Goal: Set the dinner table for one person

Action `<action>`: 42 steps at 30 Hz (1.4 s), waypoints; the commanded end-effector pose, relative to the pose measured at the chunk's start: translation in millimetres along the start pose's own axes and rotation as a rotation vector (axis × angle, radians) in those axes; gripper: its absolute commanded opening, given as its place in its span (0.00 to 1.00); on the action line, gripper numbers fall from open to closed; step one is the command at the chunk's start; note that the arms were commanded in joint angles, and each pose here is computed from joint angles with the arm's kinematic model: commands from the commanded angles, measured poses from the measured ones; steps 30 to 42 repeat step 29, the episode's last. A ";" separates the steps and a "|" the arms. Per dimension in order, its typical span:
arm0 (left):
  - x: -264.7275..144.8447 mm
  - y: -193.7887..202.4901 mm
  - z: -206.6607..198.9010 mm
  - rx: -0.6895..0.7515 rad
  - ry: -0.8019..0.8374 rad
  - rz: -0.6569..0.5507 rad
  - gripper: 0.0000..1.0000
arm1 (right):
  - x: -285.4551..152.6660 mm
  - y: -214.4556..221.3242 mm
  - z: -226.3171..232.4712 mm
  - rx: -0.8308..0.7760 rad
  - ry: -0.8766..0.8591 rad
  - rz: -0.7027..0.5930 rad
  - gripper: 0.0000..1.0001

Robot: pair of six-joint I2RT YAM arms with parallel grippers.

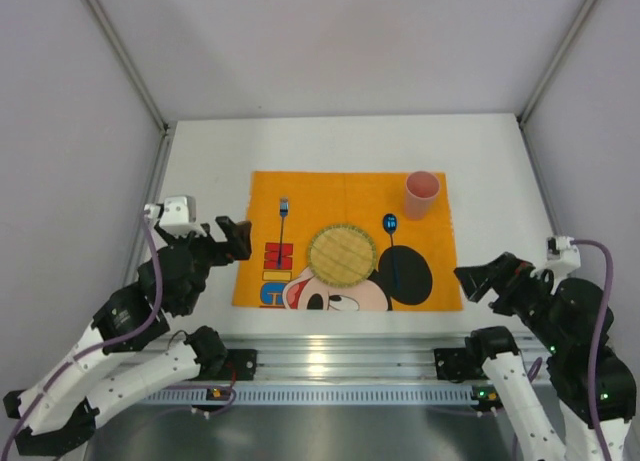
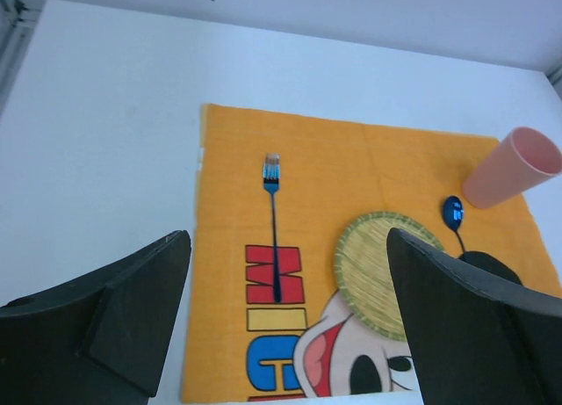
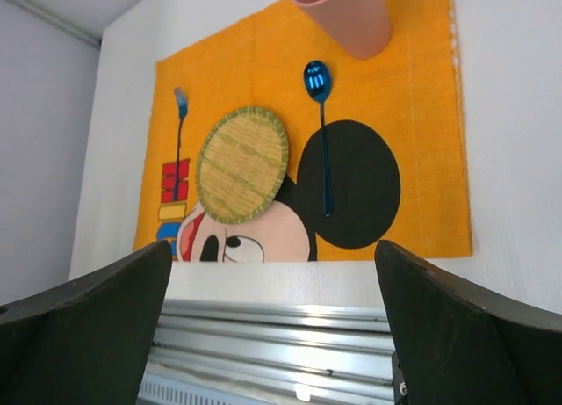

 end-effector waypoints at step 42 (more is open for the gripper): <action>24.7 63.8 43.7 0.297 -0.207 -0.118 0.98 | 37.0 -6.6 -10.1 0.044 0.059 -0.031 1.00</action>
Point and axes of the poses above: each gripper's point midway between its finger pads, its own x axis out along the fingers, its own z axis along the line the jaws close on, y = z × x, the point moved 6 cm from there along -x, back along the fingers, and after that the axes turned 4 degrees about x, right-handed, at the moved point
